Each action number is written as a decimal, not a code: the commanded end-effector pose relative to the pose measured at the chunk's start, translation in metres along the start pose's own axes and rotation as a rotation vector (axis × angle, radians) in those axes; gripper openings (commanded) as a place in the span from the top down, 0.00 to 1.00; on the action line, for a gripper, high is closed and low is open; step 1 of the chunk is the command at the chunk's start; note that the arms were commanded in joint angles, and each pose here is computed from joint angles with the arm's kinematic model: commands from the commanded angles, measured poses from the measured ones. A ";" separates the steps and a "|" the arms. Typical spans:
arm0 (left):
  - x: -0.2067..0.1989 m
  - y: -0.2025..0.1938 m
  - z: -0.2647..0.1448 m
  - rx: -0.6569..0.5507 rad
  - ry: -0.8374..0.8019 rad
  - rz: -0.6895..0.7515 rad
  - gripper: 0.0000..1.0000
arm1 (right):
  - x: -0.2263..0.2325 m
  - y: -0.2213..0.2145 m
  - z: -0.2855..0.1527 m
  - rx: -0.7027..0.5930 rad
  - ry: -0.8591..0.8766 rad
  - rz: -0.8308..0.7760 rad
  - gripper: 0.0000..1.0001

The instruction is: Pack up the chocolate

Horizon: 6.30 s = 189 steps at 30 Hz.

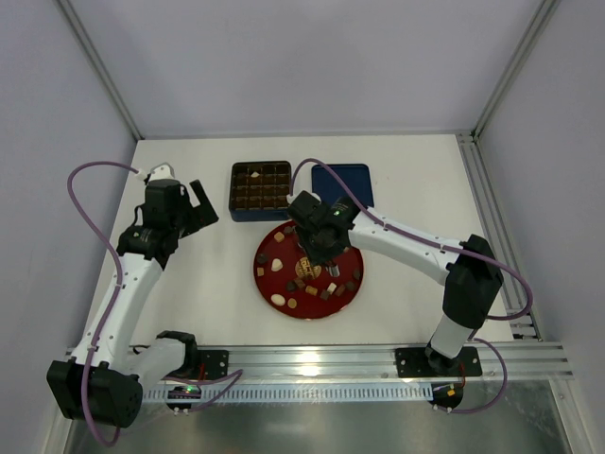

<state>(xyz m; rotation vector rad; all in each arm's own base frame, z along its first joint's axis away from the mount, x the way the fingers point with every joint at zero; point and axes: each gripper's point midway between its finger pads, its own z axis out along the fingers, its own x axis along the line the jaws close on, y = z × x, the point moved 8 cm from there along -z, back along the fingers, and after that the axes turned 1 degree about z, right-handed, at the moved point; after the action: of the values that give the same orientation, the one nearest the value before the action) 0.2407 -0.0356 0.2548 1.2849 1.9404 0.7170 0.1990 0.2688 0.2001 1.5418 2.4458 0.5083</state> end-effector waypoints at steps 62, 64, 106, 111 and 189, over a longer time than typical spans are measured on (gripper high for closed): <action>0.002 0.003 0.001 -0.024 0.008 -0.004 0.00 | 0.000 0.018 -0.020 -0.071 0.026 0.001 0.63; 0.002 0.004 0.000 -0.027 0.008 -0.003 0.00 | 0.000 0.017 -0.016 -0.064 0.026 -0.005 0.63; 0.001 0.004 0.001 -0.025 0.007 -0.002 0.00 | 0.002 0.017 -0.008 -0.043 0.025 -0.017 0.60; 0.001 0.003 0.001 -0.023 0.009 -0.003 0.00 | 0.003 0.018 -0.009 -0.047 0.034 -0.014 0.67; 0.001 0.003 0.004 -0.010 0.006 -0.002 0.00 | -0.014 0.203 0.061 -0.452 0.076 0.075 0.68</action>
<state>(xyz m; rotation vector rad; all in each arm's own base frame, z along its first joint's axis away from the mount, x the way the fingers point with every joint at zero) 0.2427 -0.0359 0.2516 1.2944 1.9513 0.7119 0.3955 0.3432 0.2018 1.4692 2.1781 0.9851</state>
